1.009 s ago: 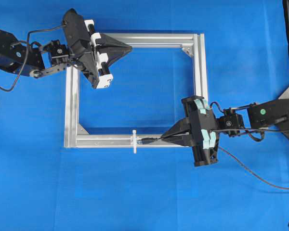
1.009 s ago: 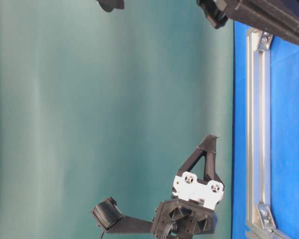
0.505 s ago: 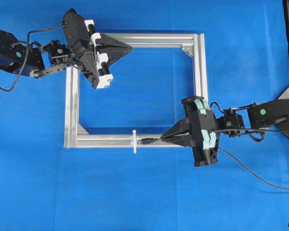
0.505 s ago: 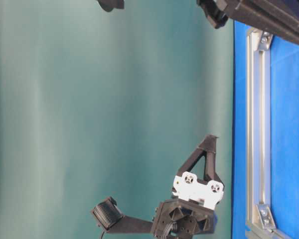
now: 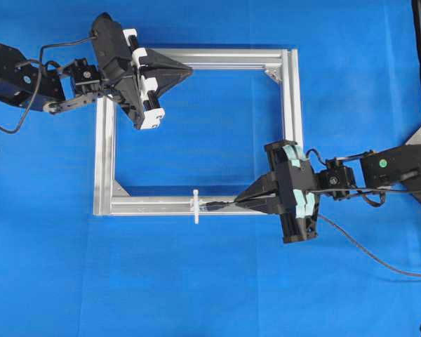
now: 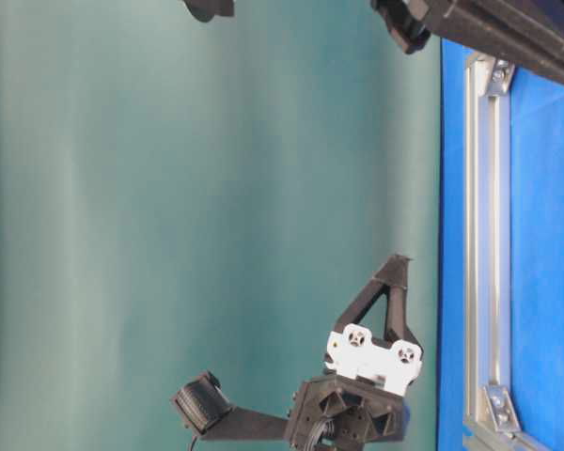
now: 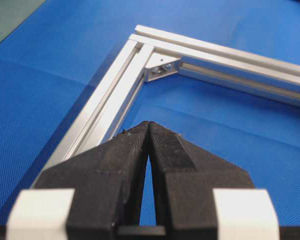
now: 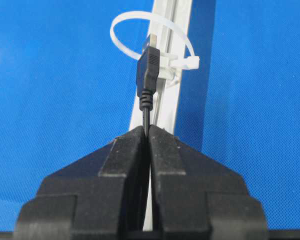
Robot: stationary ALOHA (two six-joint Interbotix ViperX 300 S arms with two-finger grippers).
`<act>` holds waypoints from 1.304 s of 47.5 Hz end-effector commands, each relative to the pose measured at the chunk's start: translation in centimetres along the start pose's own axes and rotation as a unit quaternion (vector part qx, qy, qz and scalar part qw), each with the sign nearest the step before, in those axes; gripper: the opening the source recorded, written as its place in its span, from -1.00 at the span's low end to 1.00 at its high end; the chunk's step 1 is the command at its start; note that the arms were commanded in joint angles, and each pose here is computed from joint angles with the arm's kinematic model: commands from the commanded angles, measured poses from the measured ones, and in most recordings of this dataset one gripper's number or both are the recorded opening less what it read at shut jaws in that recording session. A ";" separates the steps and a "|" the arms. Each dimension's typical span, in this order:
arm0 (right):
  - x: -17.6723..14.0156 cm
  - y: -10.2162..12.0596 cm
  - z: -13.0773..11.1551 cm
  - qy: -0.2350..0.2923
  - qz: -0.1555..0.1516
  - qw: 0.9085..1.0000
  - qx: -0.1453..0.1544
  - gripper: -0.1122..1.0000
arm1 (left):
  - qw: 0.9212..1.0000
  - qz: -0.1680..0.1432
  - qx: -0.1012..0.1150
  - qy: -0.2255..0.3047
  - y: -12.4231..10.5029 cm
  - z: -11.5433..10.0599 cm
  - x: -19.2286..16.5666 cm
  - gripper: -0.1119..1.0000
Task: Insert the wire through the string loop located in the center.
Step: 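Push the USB plug leftward through the white zip-tie loop, then move the open left gripper to the plug emerging from the loop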
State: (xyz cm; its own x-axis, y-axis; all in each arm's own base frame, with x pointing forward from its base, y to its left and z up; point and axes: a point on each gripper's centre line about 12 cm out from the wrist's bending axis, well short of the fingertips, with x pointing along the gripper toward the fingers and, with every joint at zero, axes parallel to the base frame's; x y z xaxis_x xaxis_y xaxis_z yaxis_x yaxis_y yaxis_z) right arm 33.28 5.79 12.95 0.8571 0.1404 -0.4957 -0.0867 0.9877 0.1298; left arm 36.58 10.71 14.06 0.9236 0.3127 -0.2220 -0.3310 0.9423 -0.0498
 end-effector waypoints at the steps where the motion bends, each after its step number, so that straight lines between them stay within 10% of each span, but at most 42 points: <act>1: -0.2 0.2 1.3 -0.023 0.004 1.000 0.001 -0.85 | 1.000 -0.004 0.000 -0.023 -0.2 1.5 -0.2 -0.80; 62: 6.1 0.8 4.1 -0.039 0.007 0.999 0.000 -0.85 | 1.000 -0.004 -0.001 -0.023 -0.2 1.5 -0.2 -0.80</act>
State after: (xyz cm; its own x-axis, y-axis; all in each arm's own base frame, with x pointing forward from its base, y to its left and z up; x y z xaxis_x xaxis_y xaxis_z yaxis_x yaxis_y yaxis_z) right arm 39.92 7.03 12.27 0.8728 0.1446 -0.4661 -0.0926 0.9868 0.1327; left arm 36.58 10.71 14.06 0.9236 0.3127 -0.2220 -0.3310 0.9423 -0.0498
